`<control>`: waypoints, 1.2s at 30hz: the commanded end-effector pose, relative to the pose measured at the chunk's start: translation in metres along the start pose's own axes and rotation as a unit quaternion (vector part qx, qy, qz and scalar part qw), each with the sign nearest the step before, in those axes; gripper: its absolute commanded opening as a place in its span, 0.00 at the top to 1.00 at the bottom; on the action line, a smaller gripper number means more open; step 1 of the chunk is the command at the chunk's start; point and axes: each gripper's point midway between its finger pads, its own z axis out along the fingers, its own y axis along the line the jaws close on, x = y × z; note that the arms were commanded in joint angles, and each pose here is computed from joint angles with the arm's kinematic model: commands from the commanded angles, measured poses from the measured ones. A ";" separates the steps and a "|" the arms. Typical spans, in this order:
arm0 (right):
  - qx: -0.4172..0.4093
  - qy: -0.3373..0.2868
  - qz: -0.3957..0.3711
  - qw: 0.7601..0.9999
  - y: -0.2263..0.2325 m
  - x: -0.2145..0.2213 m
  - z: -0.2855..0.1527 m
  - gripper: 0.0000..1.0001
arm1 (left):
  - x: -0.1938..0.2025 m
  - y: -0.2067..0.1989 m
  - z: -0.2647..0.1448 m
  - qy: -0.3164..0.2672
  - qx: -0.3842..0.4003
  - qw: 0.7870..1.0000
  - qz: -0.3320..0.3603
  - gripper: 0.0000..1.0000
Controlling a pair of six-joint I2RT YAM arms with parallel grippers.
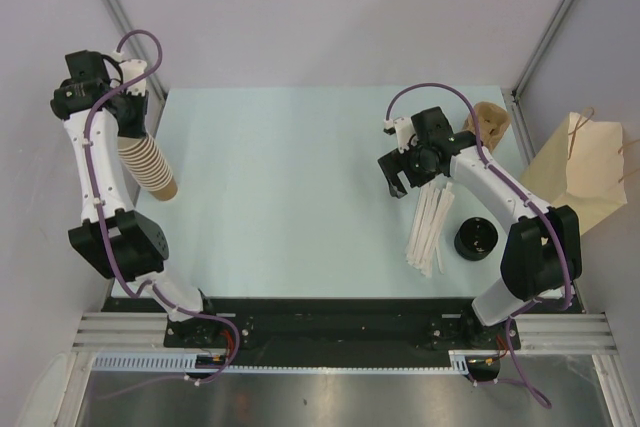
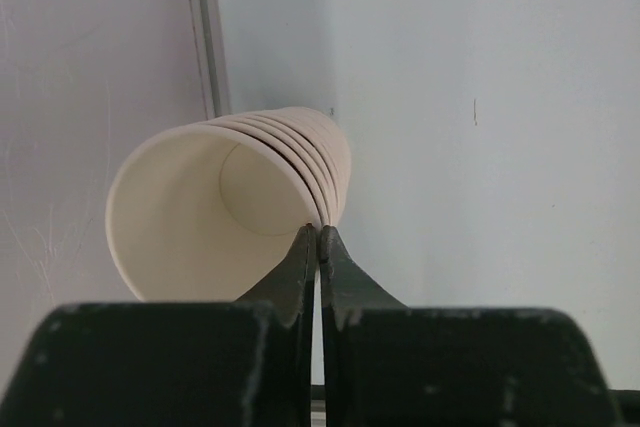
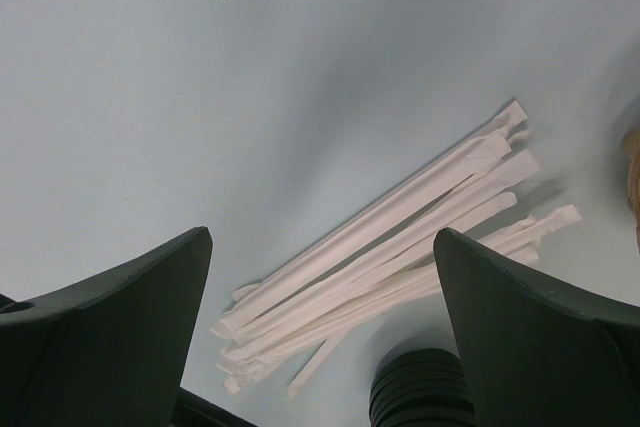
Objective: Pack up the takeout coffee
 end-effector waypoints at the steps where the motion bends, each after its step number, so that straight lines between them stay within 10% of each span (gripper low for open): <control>1: 0.000 -0.025 -0.009 1.000 0.001 -0.018 -0.010 0.00 | -0.021 0.010 -0.041 -0.053 -0.039 0.997 0.027 1.00; 16: -0.001 -0.027 -0.009 1.000 0.002 -0.019 -0.013 0.00 | -0.053 0.015 -0.096 -0.108 -0.087 0.987 0.086 1.00; 25: 0.007 -0.036 -0.009 0.999 -0.001 -0.025 -0.017 0.00 | -0.091 -0.017 -0.175 -0.218 -0.138 0.944 0.208 1.00; 36: -0.007 -0.087 0.094 0.992 -0.042 -0.039 -0.051 0.00 | -0.078 -0.252 -0.099 -0.261 0.064 0.880 0.392 1.00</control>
